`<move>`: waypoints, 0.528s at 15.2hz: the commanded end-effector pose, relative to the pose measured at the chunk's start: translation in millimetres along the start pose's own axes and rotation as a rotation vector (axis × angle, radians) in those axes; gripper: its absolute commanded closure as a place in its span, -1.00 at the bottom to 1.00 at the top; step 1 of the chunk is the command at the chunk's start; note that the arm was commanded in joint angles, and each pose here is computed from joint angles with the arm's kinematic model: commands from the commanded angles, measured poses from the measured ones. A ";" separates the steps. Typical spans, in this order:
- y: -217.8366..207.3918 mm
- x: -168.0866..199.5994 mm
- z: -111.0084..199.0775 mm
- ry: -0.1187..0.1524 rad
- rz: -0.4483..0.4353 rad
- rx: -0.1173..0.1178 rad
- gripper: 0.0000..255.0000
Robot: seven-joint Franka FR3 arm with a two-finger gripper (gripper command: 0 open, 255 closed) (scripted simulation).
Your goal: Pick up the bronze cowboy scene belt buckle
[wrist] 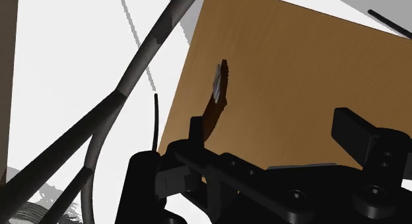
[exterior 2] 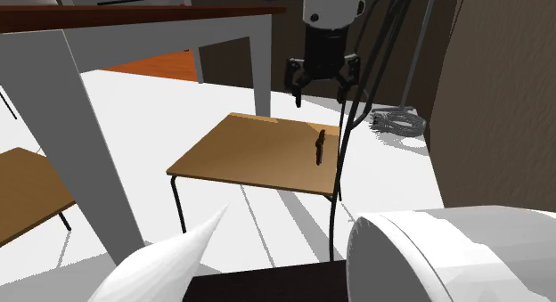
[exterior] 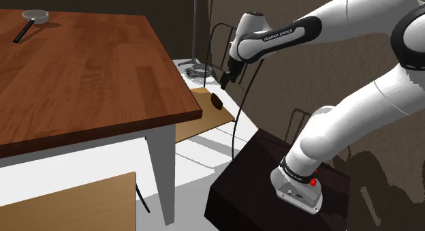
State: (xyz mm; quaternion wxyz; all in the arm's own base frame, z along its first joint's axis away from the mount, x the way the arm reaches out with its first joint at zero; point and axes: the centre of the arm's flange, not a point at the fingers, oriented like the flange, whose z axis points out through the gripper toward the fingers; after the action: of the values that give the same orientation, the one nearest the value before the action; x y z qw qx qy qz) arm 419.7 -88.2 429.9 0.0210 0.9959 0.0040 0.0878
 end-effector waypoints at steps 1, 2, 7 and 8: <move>4.9 6.8 24.8 0.007 0.006 -0.002 -1.00; 7.1 10.7 37.1 0.009 0.008 -0.002 -1.00; 18.5 30.2 98.5 0.020 0.022 -0.004 -1.00; 20.8 34.2 110.8 0.022 0.025 -0.004 -1.00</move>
State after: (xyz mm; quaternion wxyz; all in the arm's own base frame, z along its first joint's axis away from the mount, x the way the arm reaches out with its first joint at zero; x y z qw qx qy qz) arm 469.3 -109.9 344.9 0.0212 0.9948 -0.0041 0.0993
